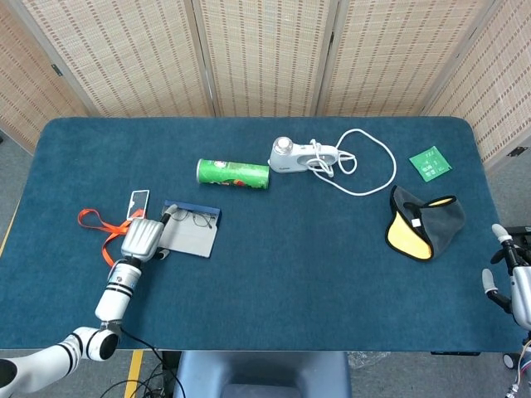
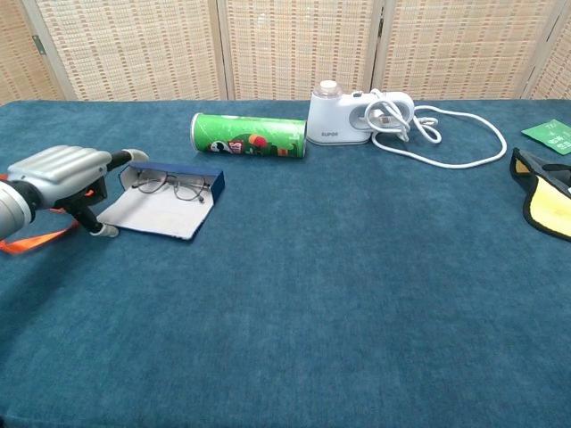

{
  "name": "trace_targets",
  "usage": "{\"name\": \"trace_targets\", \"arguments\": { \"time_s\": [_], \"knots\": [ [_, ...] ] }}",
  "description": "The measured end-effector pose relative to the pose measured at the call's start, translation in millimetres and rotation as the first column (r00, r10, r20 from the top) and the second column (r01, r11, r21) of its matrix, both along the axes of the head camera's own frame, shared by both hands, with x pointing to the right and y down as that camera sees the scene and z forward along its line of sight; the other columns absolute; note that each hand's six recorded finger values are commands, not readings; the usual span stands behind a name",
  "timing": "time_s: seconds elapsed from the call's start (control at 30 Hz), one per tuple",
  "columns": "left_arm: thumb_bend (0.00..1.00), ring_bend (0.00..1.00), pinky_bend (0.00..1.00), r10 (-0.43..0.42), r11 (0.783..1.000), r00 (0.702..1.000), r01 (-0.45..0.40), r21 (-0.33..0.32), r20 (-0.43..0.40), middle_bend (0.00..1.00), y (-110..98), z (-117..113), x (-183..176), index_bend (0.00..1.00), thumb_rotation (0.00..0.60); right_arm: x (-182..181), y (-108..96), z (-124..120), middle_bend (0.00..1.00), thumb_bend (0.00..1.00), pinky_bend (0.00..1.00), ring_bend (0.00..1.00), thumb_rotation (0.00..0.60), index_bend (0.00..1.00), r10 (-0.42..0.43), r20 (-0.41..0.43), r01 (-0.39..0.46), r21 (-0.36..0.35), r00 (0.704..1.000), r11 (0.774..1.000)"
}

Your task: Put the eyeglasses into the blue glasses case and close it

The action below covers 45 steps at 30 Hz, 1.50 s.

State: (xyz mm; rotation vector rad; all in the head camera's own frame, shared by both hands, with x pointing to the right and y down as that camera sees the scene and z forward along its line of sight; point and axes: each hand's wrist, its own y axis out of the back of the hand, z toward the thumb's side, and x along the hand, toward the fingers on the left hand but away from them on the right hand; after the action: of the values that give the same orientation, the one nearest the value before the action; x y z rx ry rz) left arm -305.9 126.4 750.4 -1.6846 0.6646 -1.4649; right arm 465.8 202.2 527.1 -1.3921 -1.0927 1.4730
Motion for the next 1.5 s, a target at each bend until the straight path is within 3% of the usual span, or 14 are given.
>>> {"name": "trace_targets", "arguments": {
  "time_s": [0.33,0.63,0.77,1.17,1.5],
  "knots": [
    [0.24,1.00,1.00,-0.028,0.999,0.999,0.030,0.036,-0.040,1.00,-15,-4,5,0.14,0.600,1,-1,1,0.49,0.46,0.24,0.39,0.600,0.09,0.003,0.000,-0.003,-0.002,1.000,1.000],
    [0.24,1.00,1.00,-0.049,0.996,0.987,0.059,0.061,-0.153,1.00,-21,-7,18,0.44,0.600,2,-1,3,0.49,0.46,0.24,0.39,0.600,0.09,0.004,0.000,-0.004,-0.007,1.000,1.000],
    [0.25,1.00,1.00,-0.021,0.998,0.984,0.033,0.062,-0.177,1.00,-19,-4,27,0.51,0.600,2,-3,5,0.49,0.46,0.25,0.39,0.600,0.09,0.002,0.002,-0.002,-0.012,1.000,1.000],
    [0.44,1.00,1.00,-0.001,0.998,0.983,0.012,0.060,-0.185,1.00,-17,0,35,0.67,0.600,0,-6,8,0.49,0.46,0.25,0.40,0.600,0.09,-0.005,0.004,0.005,-0.015,1.000,1.000],
    [0.46,1.00,1.00,0.012,0.997,0.978,0.003,0.072,-0.209,1.00,-11,-14,26,0.70,0.600,-4,-6,7,0.49,0.46,0.25,0.40,0.600,0.09,-0.013,0.010,0.013,-0.008,1.000,1.000]
  ]
}}
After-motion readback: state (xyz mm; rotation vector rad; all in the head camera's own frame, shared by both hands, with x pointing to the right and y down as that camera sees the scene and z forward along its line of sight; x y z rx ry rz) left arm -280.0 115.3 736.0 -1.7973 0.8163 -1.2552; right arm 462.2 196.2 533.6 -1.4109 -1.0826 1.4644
